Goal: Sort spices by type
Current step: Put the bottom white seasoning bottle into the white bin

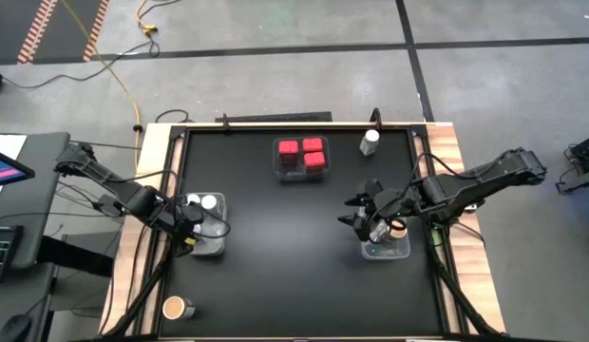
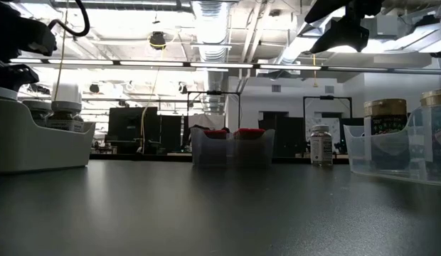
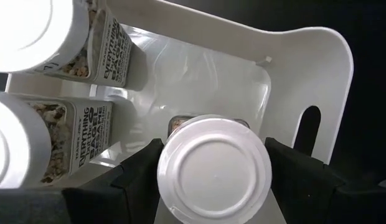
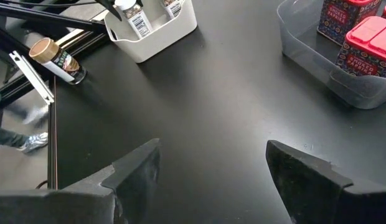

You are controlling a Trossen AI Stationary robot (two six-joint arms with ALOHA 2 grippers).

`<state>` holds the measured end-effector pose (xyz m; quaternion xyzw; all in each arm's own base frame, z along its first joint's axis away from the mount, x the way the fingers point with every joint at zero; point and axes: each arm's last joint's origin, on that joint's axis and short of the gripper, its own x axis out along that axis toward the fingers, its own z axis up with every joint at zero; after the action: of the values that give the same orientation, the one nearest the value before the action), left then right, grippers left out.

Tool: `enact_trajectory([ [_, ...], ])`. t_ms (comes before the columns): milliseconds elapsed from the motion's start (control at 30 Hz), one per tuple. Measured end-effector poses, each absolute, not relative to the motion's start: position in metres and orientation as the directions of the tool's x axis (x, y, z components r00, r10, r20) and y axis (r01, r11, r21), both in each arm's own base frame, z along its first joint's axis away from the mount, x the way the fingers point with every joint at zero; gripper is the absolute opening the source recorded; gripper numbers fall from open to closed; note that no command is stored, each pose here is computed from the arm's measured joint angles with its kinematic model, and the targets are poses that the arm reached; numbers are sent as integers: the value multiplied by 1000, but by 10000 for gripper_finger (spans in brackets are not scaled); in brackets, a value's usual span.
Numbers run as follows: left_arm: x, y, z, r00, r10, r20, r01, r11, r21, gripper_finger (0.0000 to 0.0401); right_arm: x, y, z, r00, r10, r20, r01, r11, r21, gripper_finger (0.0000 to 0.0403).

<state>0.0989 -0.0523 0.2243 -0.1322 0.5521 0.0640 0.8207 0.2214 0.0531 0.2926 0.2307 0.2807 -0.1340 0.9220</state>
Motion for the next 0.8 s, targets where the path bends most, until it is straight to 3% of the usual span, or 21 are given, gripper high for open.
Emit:
enact_trajectory([
  [233,99,-52,224,381,-40,-924,-225,965,-135,247,221,53,293,807,-118,-579,377,858,350,315],
  [467,98,-52,224,378,-38,-925,-225,965,-132,194,221,53,293,807,-118,-579,377,858,350,315],
  [800,96,-50,223,353,-21,-935,-203,974,-98,211,221,53,293,807,-118,-579,376,858,350,315],
])
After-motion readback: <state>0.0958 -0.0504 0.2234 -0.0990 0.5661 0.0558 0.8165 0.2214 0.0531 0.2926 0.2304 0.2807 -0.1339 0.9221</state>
